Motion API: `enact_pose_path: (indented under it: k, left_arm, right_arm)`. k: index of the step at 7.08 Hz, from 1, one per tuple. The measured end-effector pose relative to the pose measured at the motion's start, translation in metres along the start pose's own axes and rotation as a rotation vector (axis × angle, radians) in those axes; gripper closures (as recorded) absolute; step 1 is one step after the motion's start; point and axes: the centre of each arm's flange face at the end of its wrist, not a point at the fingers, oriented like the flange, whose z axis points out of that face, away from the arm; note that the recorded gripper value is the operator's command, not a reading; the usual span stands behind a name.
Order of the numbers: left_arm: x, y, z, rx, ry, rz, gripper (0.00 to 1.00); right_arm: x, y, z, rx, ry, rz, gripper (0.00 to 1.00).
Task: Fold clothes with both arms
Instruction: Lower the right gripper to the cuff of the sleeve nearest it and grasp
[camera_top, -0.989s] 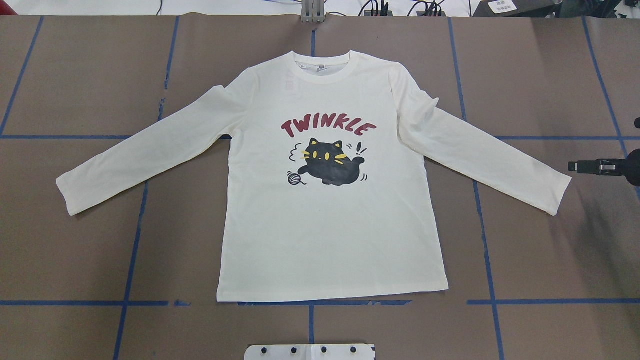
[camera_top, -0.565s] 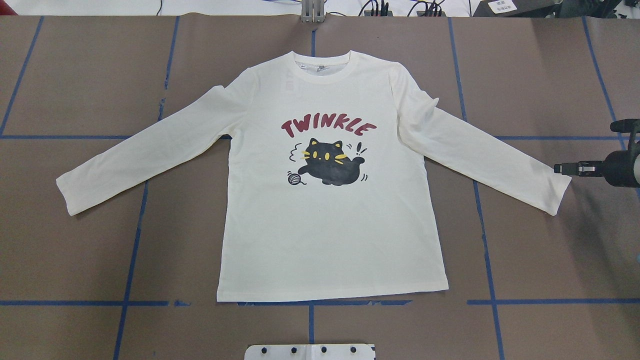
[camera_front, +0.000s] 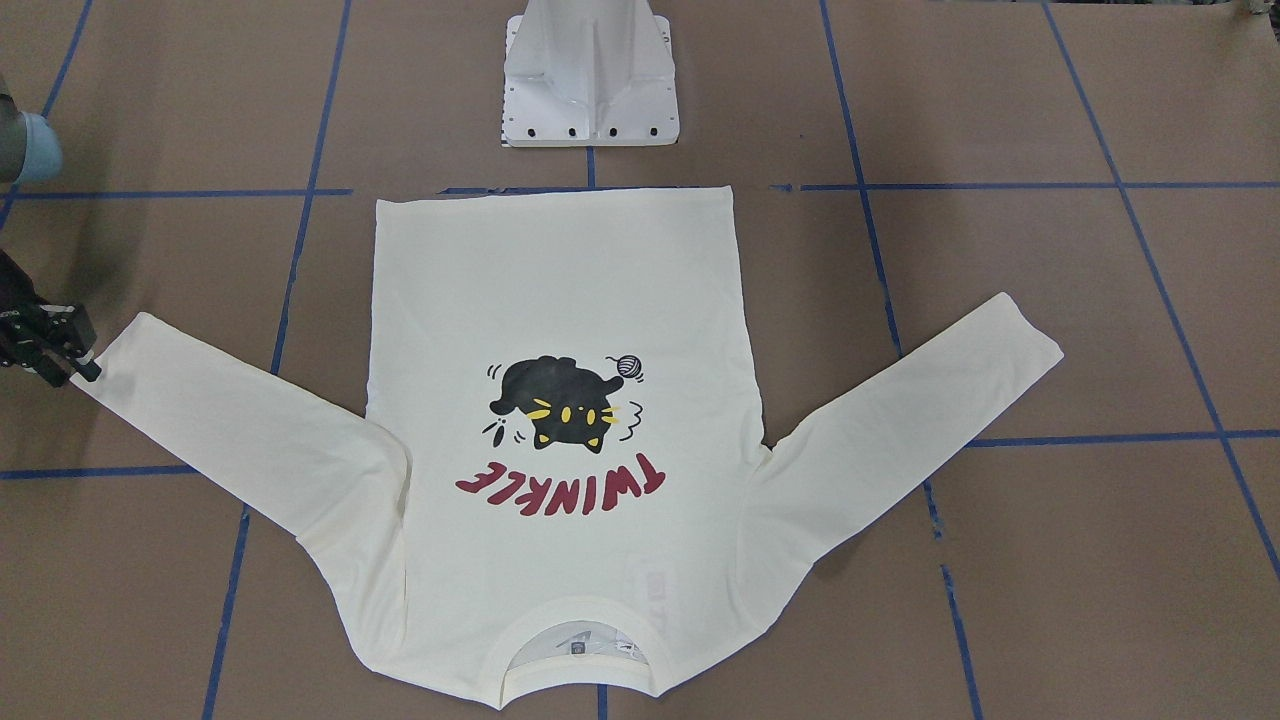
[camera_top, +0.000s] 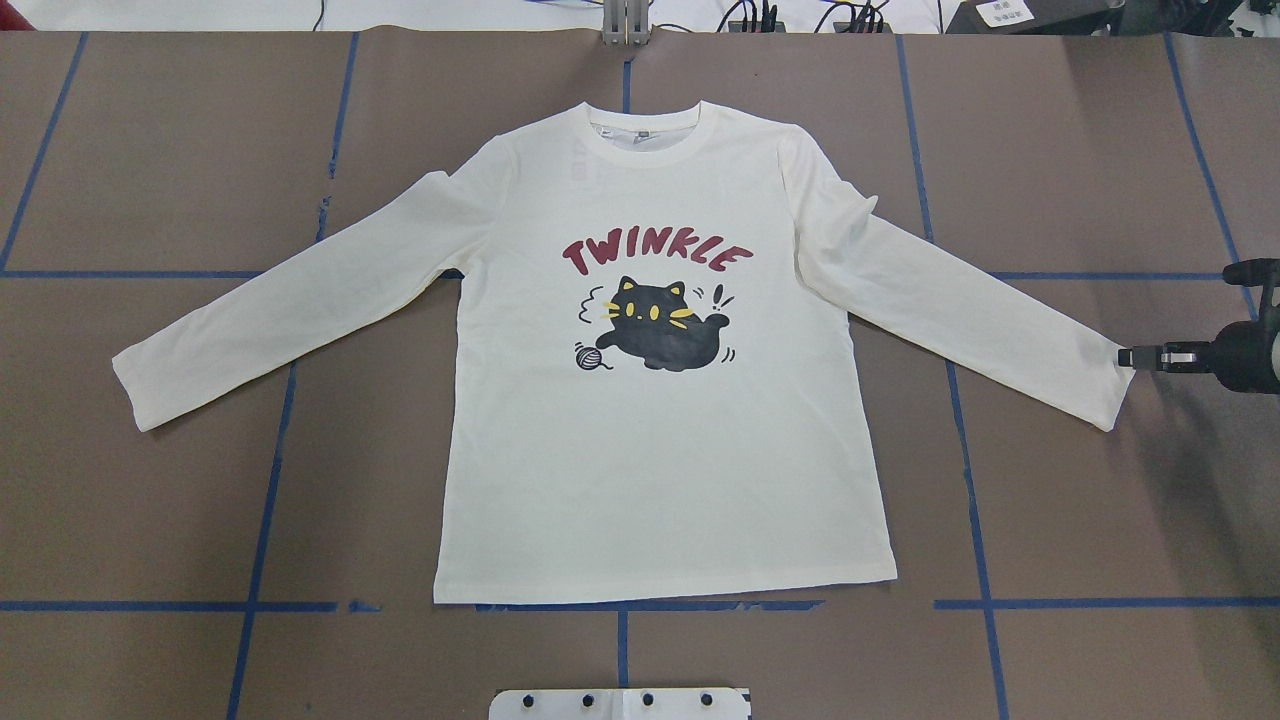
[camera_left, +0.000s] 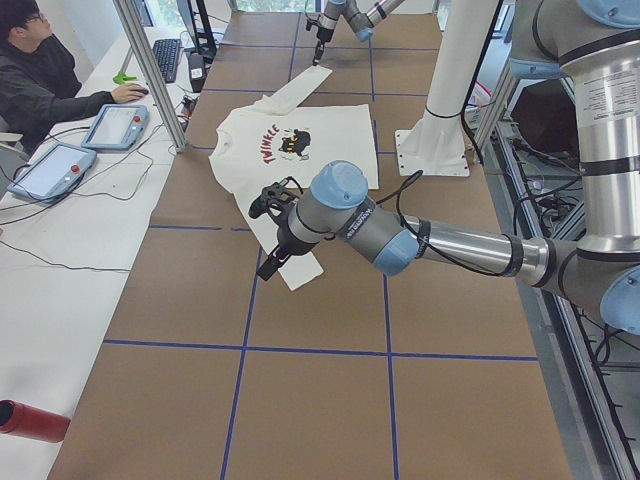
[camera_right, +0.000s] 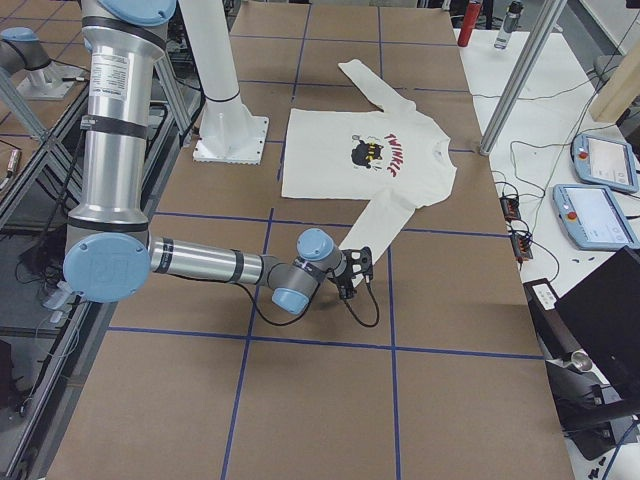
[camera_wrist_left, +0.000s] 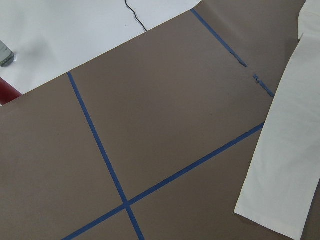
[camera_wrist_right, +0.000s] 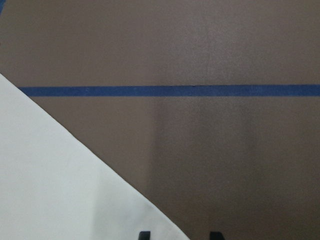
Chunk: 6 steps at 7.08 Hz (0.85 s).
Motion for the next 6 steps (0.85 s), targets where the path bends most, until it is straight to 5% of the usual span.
enact_pose_path:
  k: [1, 6]
  left_arm:
    - [0.0, 0.0, 0.0, -0.001, 0.0, 0.0, 0.0]
    - [-0.001, 0.001, 0.001, -0.002, 0.0, 0.001, 0.0]
  right_arm:
    - [0.0, 0.001, 0.0, -0.002, 0.0, -0.001, 1.0]
    - [-0.043, -0.018, -0.017, 0.015, -0.047, -0.025, 1.0]
